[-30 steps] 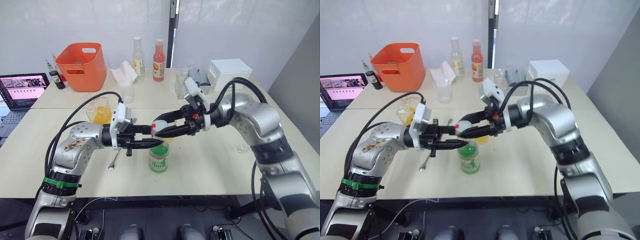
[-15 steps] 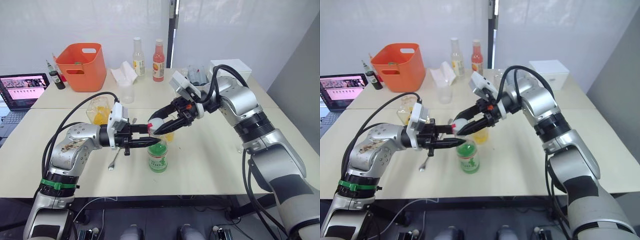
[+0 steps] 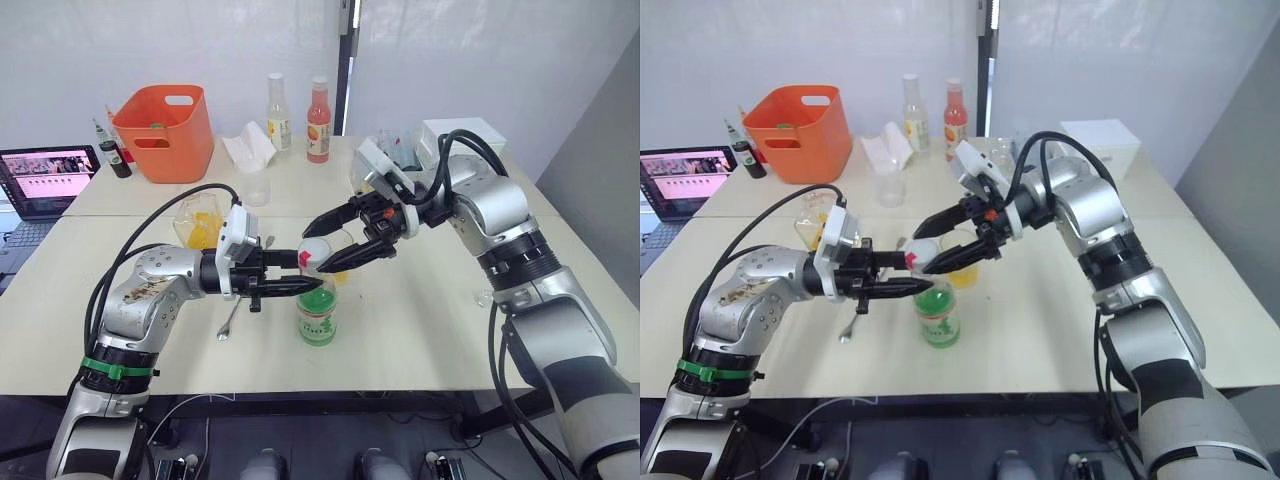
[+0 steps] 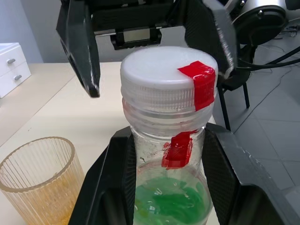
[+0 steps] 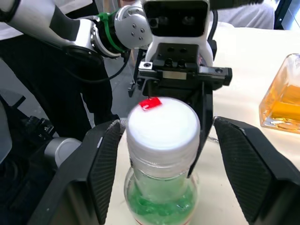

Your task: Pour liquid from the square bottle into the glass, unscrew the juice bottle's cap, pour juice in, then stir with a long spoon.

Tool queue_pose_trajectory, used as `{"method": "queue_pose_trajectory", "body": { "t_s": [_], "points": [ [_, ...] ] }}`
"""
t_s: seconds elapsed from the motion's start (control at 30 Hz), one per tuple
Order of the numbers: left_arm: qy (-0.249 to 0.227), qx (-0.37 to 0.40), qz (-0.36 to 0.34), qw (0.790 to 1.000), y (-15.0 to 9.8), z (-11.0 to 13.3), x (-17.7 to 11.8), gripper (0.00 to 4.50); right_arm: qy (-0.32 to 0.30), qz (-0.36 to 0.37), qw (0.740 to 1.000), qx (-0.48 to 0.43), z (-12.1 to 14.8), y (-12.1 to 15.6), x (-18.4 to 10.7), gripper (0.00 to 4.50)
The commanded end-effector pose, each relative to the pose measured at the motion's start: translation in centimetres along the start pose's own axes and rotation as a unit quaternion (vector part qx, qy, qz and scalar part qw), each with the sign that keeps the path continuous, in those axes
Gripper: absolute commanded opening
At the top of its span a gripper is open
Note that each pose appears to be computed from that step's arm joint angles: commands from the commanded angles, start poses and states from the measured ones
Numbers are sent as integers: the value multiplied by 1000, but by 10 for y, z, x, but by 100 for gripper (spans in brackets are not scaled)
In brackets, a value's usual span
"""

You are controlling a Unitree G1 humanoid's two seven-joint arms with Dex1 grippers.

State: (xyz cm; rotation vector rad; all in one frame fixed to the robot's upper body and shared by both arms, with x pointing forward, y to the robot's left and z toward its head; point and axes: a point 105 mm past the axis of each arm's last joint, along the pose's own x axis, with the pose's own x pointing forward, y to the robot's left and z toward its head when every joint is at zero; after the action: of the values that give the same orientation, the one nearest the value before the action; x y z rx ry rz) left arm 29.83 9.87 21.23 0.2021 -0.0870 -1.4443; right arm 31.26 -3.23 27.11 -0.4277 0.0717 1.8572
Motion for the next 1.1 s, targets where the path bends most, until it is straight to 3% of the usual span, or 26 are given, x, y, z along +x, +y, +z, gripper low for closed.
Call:
{"method": "queue_pose_trajectory", "body": {
  "t_s": [0.03, 0.57, 0.77, 1.1],
  "points": [
    [23, -22, -12, 999, -4, -11, 1, 160, -18, 3, 999, -28, 15, 10, -2, 338],
    [24, -21, -16, 999, -3, -11, 2, 160, -27, -28, 999, -21, 13, 6, 3, 338],
    [24, -22, -16, 999, -3, -11, 2, 160, -29, -32, 999, -20, 13, 5, 3, 165],
    [24, -22, -17, 999, -3, -11, 2, 160, -50, -40, 998, -28, 23, 5, -1, 162]
  ]
}}
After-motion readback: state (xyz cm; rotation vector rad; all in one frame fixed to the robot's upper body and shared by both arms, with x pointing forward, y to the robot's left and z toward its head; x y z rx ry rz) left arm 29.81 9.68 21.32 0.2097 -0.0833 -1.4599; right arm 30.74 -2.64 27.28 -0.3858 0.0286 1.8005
